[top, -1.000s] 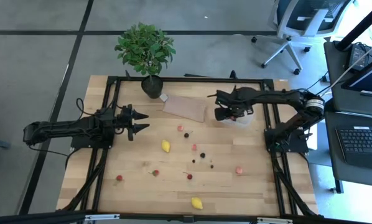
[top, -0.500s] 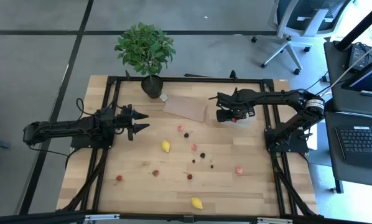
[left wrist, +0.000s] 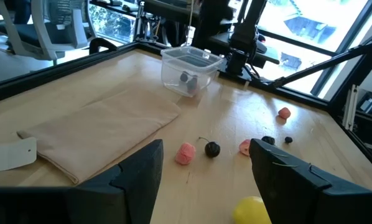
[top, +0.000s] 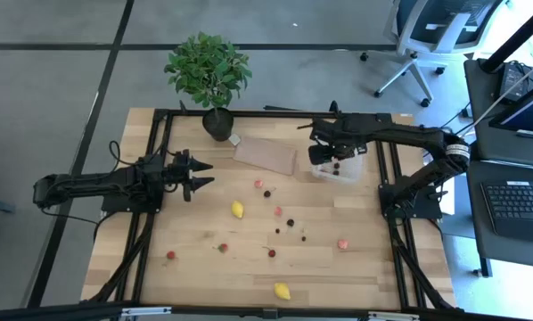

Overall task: Pick and placing Produce into tupperware
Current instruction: Put the bottom right pink peach into the transparent container

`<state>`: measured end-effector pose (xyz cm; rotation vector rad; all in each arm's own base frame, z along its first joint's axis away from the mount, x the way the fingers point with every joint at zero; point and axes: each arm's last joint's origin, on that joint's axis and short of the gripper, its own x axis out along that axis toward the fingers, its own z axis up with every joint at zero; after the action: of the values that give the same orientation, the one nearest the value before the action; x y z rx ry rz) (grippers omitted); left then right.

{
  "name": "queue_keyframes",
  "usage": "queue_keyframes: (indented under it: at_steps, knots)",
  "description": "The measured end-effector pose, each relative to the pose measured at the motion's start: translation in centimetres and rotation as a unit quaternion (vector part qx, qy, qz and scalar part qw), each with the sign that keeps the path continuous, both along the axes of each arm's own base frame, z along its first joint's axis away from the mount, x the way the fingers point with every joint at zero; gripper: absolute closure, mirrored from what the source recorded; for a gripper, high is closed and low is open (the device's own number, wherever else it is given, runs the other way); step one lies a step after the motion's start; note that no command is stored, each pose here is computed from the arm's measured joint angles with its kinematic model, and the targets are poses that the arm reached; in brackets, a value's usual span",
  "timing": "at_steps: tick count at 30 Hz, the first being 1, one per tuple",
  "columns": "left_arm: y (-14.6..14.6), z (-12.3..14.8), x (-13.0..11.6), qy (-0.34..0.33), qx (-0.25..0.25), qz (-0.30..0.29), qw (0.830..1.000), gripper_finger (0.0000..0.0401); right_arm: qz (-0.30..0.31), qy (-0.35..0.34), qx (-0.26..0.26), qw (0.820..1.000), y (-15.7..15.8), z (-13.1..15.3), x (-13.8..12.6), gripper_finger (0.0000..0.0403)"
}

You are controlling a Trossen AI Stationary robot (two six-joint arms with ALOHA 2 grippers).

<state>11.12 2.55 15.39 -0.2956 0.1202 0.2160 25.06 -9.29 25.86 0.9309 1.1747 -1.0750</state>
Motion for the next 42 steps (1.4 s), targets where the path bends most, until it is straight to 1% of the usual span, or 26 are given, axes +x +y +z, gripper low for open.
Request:
queue_keyframes:
  at_steps: [2, 4, 7, 10, 15, 19, 22, 27, 33, 37, 42]
  knots:
    - [0.0, 0.0, 0.0, 0.000, 0.000, 0.000, 1.000, 0.0170, 0.044, -0.018, 0.002, 0.999, 1.3, 1.9, 0.3, 0.0215]
    - [0.0, 0.0, 0.0, 0.000, 0.000, 0.000, 1.000, 0.0170, 0.084, -0.033, 0.009, 0.996, 3.2, 3.3, 0.5, 0.0215]
    - [0.0, 0.0, 0.0, 0.000, 0.000, 0.000, 1.000, 0.0170, 0.139, -0.056, 0.006, 0.989, 6.5, 4.7, 0.7, 0.0215]
    - [0.0, 0.0, 0.0, 0.000, -0.001, 0.000, 1.000, 0.0170, 0.152, -0.062, 0.017, 0.986, 10.1, 4.9, 0.5, 0.0215]
    - [0.0, 0.0, 0.0, 0.000, 0.000, 0.000, 1.000, 0.0170, 0.153, -0.048, 0.030, 0.987, 15.9, 4.2, -0.7, 0.0215]
    - [0.0, 0.0, 0.0, 0.000, -0.001, 0.000, 1.000, 0.0170, 0.146, -0.029, 0.035, 0.988, 19.8, 1.9, -2.4, 0.0215]
    - [0.0, 0.0, 0.0, -0.001, -0.005, 0.001, 1.000, 0.0170, 0.130, -0.024, 0.039, 0.991, 21.8, -0.5, -3.7, 0.0215]
    - [0.0, 0.0, 0.0, -0.003, -0.015, 0.003, 1.000, 0.0170, 0.133, -0.064, 0.064, 0.987, 23.8, -4.5, -4.8, 0.0214]
    - [0.0, 0.0, 0.0, -0.003, -0.017, 0.003, 1.000, 0.0170, 0.143, -0.086, 0.078, 0.983, 24.0, -8.2, -5.6, 0.0214]
    - [0.0, 0.0, 0.0, -0.003, -0.018, 0.003, 1.000, 0.0170, 0.145, -0.070, 0.074, 0.984, 23.8, -9.5, -5.8, 0.0214]
    - [0.0, 0.0, 0.0, -0.003, -0.019, 0.003, 1.000, 0.0170, 0.152, -0.051, 0.078, 0.984, 24.0, -10.2, -5.8, 0.0214]
